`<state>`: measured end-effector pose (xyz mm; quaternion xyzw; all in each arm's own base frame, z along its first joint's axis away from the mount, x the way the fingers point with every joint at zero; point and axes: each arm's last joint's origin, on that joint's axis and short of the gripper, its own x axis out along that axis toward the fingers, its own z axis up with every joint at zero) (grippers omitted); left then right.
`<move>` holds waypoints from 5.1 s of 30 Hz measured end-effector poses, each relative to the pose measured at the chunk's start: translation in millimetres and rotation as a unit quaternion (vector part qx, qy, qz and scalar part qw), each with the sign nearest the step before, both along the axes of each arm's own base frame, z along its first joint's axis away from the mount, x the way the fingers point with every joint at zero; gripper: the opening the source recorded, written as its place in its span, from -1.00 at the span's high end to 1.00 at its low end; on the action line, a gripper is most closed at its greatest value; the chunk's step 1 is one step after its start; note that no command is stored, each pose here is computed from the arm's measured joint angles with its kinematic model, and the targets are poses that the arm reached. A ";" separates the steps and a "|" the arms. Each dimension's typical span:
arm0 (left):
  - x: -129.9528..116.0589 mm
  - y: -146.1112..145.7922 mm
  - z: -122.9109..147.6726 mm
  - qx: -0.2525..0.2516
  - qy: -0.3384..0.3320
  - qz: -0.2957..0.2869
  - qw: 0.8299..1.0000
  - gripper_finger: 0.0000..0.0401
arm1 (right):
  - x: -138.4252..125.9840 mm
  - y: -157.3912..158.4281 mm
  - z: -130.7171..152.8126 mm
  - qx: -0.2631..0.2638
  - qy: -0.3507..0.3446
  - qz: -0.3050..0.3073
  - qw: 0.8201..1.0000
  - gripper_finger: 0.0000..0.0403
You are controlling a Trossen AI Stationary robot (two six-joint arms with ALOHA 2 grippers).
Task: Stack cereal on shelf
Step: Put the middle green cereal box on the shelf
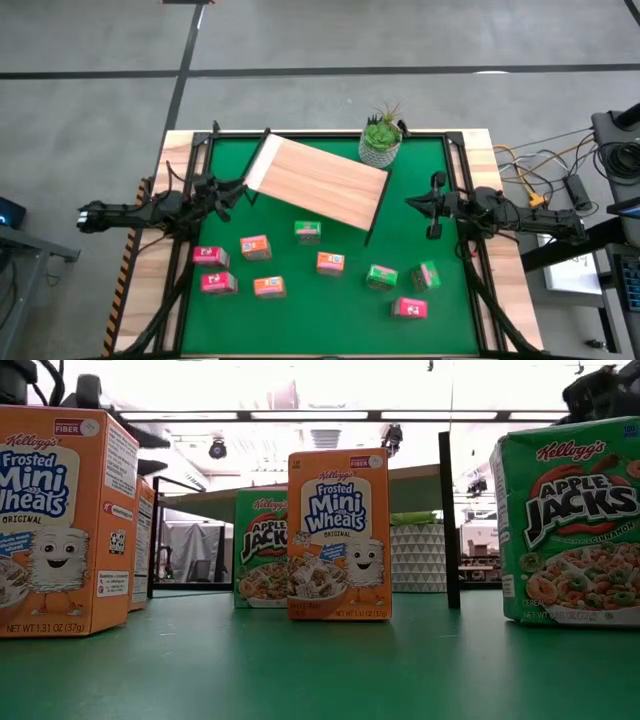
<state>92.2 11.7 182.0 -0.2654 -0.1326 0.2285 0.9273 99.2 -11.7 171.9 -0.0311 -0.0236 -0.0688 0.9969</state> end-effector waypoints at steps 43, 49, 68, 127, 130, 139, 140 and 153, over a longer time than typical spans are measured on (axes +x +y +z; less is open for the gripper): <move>9.7 -8.4 24.0 0.119 -0.079 -0.122 0.982 0.19 | 6.1 1.5 40.4 0.171 -0.227 0.043 0.958 0.95; 7.4 -8.3 32.6 0.125 -0.126 -0.116 0.977 0.19 | 26.8 5.4 51.4 0.133 -0.179 0.047 0.974 0.95; 9.4 -8.4 36.2 0.090 -0.161 -0.126 0.975 0.19 | 87.6 21.1 147.6 0.058 0.071 0.095 0.991 0.95; 9.8 -8.4 37.7 0.107 -0.163 -0.120 0.973 0.19 | 181.3 150.7 109.8 0.144 0.541 0.039 0.828 0.92; 9.9 -8.4 37.6 0.107 -0.163 -0.120 0.973 0.19 | 180.8 150.8 114.0 0.141 0.556 0.029 0.819 0.79; 10.2 -8.5 37.3 0.107 -0.161 -0.120 0.974 0.19 | 171.3 161.9 113.9 0.157 0.571 0.015 0.806 0.16; 10.3 -8.5 37.2 0.106 -0.160 -0.120 0.974 0.19 | 170.3 164.3 113.4 0.160 0.571 0.015 0.805 0.10; 10.3 -8.5 37.2 0.106 -0.160 -0.120 0.974 0.19 | 159.6 169.3 100.4 0.163 0.581 -0.039 0.797 -0.20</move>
